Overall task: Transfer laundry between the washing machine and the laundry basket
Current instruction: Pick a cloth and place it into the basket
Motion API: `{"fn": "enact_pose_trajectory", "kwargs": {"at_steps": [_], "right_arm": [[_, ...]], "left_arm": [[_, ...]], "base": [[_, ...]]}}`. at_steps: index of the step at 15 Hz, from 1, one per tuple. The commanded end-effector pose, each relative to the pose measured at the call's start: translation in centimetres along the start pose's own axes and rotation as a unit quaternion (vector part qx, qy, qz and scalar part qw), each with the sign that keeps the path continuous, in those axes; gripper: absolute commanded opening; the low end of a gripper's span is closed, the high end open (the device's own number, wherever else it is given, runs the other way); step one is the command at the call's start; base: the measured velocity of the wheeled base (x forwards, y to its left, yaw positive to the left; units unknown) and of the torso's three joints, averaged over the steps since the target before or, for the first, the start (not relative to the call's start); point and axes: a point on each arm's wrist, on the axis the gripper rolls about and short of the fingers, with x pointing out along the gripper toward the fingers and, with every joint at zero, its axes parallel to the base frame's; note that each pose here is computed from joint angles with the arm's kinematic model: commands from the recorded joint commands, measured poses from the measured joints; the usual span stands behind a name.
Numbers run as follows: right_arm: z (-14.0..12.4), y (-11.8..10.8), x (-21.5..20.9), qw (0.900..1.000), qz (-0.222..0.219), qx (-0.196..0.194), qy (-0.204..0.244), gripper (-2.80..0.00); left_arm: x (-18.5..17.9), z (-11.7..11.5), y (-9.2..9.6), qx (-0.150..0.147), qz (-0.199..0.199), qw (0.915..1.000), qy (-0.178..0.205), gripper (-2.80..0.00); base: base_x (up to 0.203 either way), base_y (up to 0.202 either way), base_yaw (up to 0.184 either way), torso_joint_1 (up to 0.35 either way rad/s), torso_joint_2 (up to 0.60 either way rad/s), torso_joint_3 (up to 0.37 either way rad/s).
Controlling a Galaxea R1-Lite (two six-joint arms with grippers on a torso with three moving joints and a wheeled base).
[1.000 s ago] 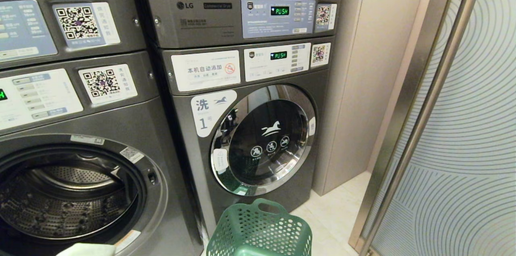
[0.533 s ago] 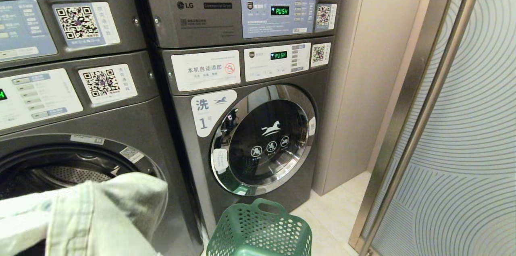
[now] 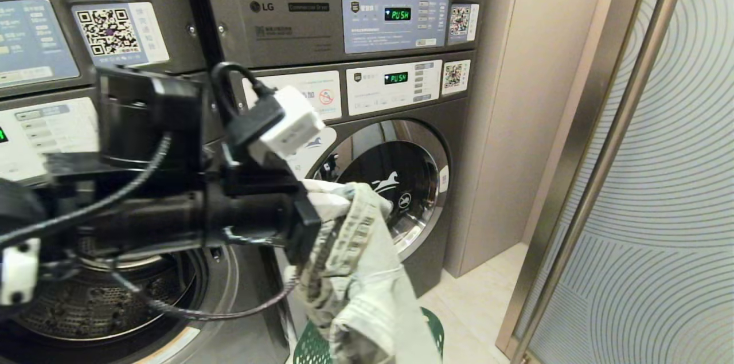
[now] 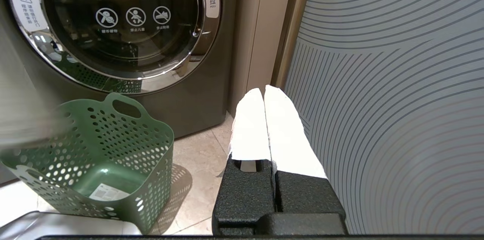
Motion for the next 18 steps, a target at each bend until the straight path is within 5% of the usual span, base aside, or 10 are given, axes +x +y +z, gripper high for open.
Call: {"fn": "enact_pose_trajectory", "kwargs": {"at_steps": [1, 6, 11, 18], "right_arm": [[0.0, 0.0, 0.0, 1.0, 0.001, -0.001, 0.001, -2.8], [0.0, 0.0, 0.0, 1.0, 0.001, -0.001, 0.002, -2.8], [0.0, 0.0, 0.0, 1.0, 0.001, -0.001, 0.001, -2.8], [0.0, 0.0, 0.0, 1.0, 0.001, 0.002, 0.001, -2.8]], "left_arm": [[5.4, -2.1, -1.1, -0.007, -0.014, 0.9987, 0.048, -2.8], [10.4, -5.1, -1.3, -0.009, 0.042, 0.9968, 0.067, -2.8], [15.3, -7.9, -0.9, -0.001, 0.126, 0.9914, 0.035, -2.8], [18.1, -9.2, -0.4, -0.005, 0.159, 0.9865, 0.04, -2.8]], "base": [[0.0, 0.0, 0.0, 0.0, 0.0, 0.0], [0.0, 0.0, 0.0, 0.0, 0.0, 0.0], [0.0, 0.0, 0.0, 0.0, 0.0, 0.0], [0.0, 0.0, 0.0, 0.0, 0.0, 0.0]]}}
